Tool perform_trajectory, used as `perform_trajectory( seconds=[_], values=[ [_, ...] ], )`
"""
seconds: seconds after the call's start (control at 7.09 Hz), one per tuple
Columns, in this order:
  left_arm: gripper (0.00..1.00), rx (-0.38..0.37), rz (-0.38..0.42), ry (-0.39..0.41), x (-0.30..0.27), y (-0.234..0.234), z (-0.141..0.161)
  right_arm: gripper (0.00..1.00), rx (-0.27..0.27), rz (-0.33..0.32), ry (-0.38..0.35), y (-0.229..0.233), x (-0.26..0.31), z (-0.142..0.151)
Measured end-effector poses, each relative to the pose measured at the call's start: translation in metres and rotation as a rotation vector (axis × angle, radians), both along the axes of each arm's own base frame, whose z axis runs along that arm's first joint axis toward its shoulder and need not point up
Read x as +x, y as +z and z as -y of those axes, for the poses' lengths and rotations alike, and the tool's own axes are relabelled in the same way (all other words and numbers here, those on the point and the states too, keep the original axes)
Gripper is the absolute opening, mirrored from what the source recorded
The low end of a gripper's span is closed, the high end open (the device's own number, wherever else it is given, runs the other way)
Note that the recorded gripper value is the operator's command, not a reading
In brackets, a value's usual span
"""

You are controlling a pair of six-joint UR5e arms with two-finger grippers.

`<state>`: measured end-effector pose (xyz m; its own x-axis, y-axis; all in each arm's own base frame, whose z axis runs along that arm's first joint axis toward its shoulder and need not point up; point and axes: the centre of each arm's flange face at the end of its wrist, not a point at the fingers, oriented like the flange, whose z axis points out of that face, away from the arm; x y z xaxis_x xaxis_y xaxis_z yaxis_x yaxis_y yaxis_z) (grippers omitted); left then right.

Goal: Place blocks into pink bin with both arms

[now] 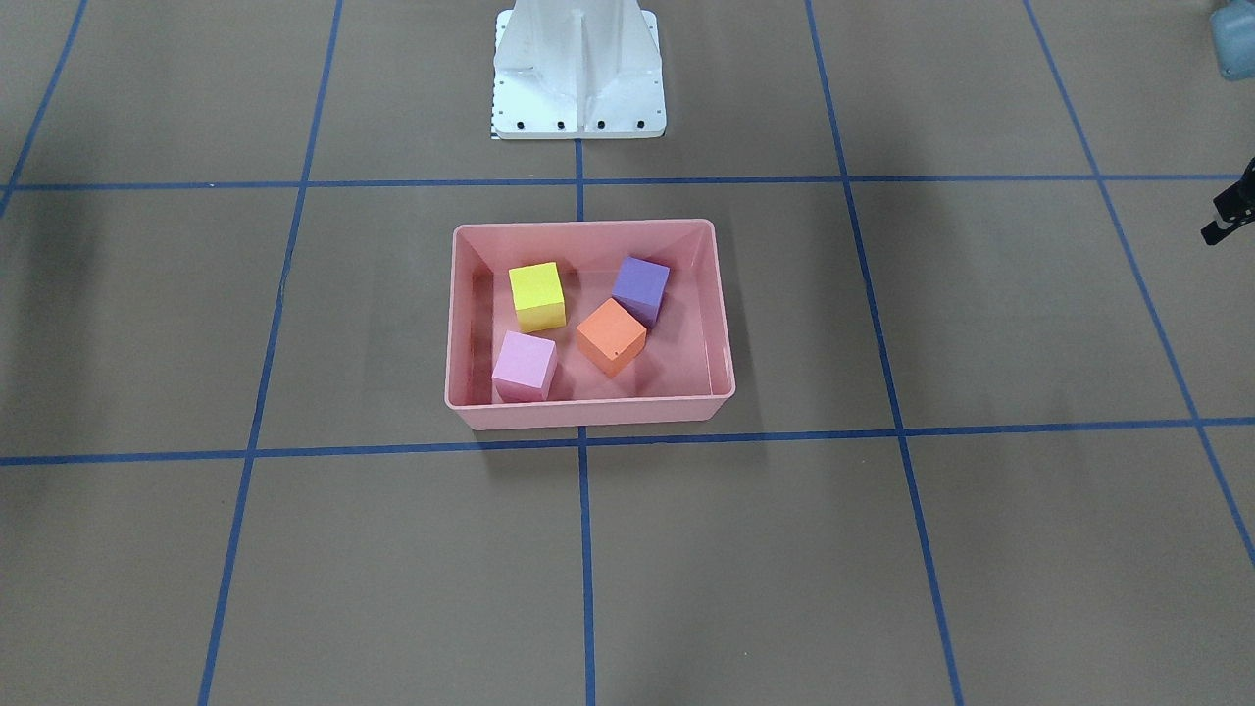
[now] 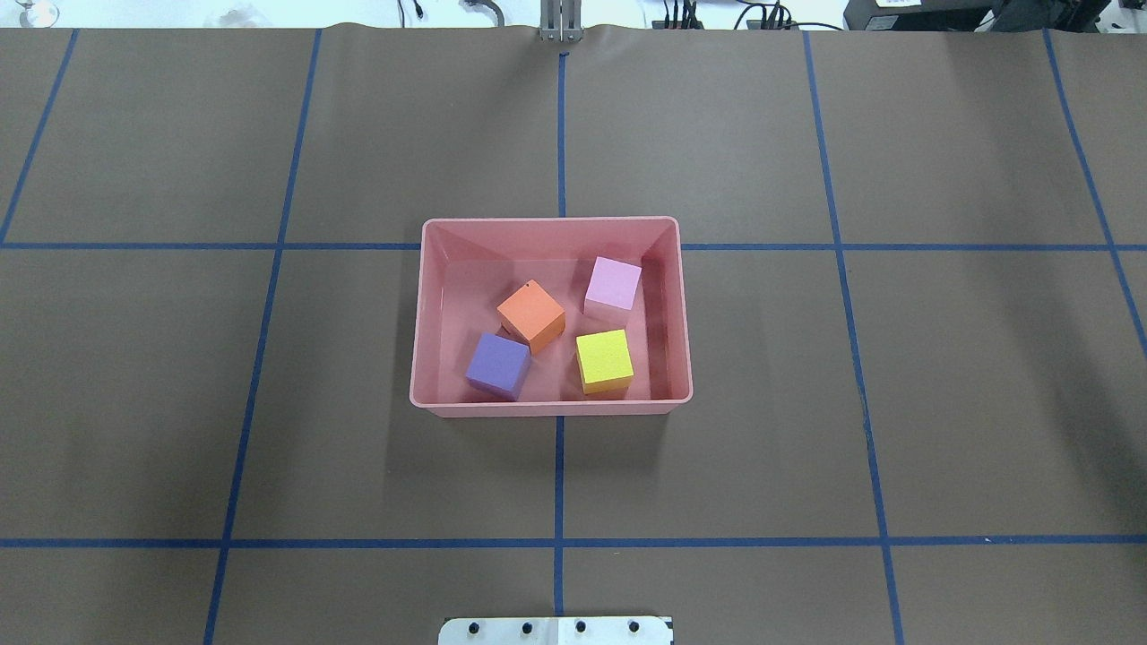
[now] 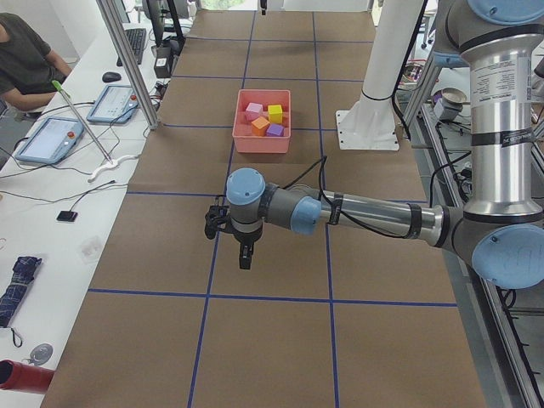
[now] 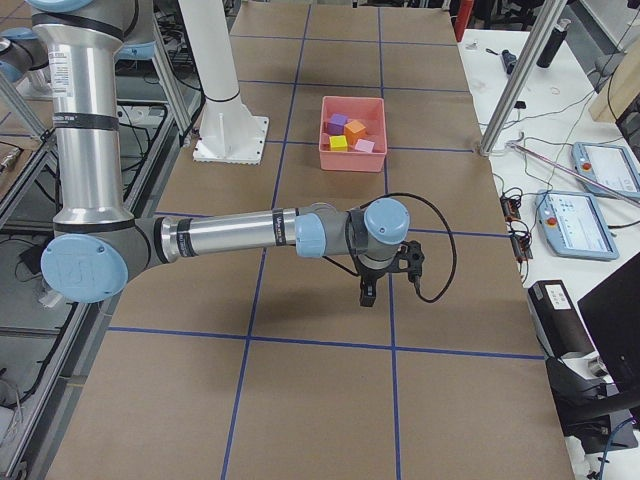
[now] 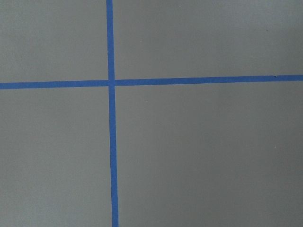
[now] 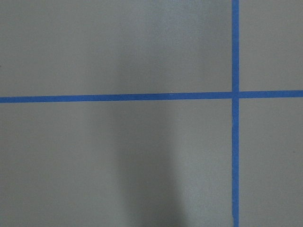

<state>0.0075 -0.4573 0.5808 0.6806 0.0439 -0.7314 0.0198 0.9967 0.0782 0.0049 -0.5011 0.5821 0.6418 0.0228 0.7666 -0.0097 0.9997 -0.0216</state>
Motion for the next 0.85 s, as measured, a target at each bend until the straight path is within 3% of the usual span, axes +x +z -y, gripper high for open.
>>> perform_trajectory(
  seconds=[0.42,0.85],
  values=[
    [1.0,-0.017,0.008,0.0,-0.001,0.016,-0.003,1.0,-0.003,-0.04,0.0,0.008,0.002,0.003],
    [1.0,0.013,-0.003,-0.005,-0.001,0.005,-0.001,1.0,0.021,-0.024,-0.002,-0.004,0.001,0.0]
  ],
)
